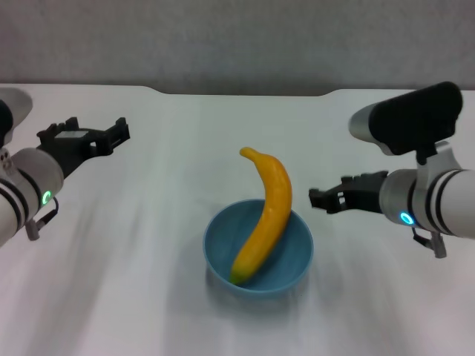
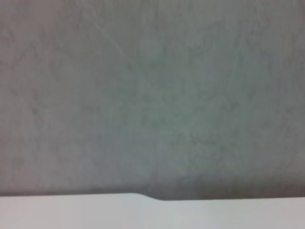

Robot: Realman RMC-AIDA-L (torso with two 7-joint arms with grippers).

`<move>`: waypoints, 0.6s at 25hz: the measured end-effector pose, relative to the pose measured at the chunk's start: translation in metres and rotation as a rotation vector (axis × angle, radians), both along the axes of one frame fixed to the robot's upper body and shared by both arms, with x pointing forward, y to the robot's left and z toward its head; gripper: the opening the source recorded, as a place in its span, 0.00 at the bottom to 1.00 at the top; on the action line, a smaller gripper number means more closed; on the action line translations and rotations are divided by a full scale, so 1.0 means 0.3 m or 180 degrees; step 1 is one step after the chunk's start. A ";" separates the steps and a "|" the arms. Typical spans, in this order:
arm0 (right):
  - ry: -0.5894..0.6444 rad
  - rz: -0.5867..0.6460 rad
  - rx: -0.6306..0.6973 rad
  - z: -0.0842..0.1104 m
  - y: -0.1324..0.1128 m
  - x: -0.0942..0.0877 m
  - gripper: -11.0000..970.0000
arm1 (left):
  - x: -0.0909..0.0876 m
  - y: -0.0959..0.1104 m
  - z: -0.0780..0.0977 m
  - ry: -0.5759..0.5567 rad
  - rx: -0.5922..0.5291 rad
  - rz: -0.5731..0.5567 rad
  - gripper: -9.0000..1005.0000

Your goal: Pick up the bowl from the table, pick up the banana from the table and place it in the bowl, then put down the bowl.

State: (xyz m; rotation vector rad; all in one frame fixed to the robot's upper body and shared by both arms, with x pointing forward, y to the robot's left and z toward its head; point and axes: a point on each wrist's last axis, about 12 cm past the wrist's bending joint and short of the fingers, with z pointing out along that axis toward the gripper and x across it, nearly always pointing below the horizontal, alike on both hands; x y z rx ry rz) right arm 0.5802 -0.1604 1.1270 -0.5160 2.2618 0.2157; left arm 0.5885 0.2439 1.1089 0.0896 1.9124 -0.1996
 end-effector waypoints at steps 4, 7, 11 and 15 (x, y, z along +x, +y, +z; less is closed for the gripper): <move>-0.0330 0.0023 0.0097 -0.002 -0.010 -0.020 0.64 | -0.007 0.009 -0.024 0.0020 -0.0018 0.0021 0.87; -0.0610 0.0053 0.0166 -0.011 -0.022 -0.035 0.63 | -0.013 0.015 -0.040 0.0052 -0.0033 0.0039 0.87; -0.1054 0.0149 0.0200 -0.039 -0.039 -0.062 0.63 | -0.018 0.021 -0.048 0.0034 -0.0045 0.0050 0.87; -0.1404 0.0194 0.0350 -0.081 -0.066 -0.074 0.63 | -0.034 0.034 -0.073 -0.0006 -0.0057 0.0057 0.87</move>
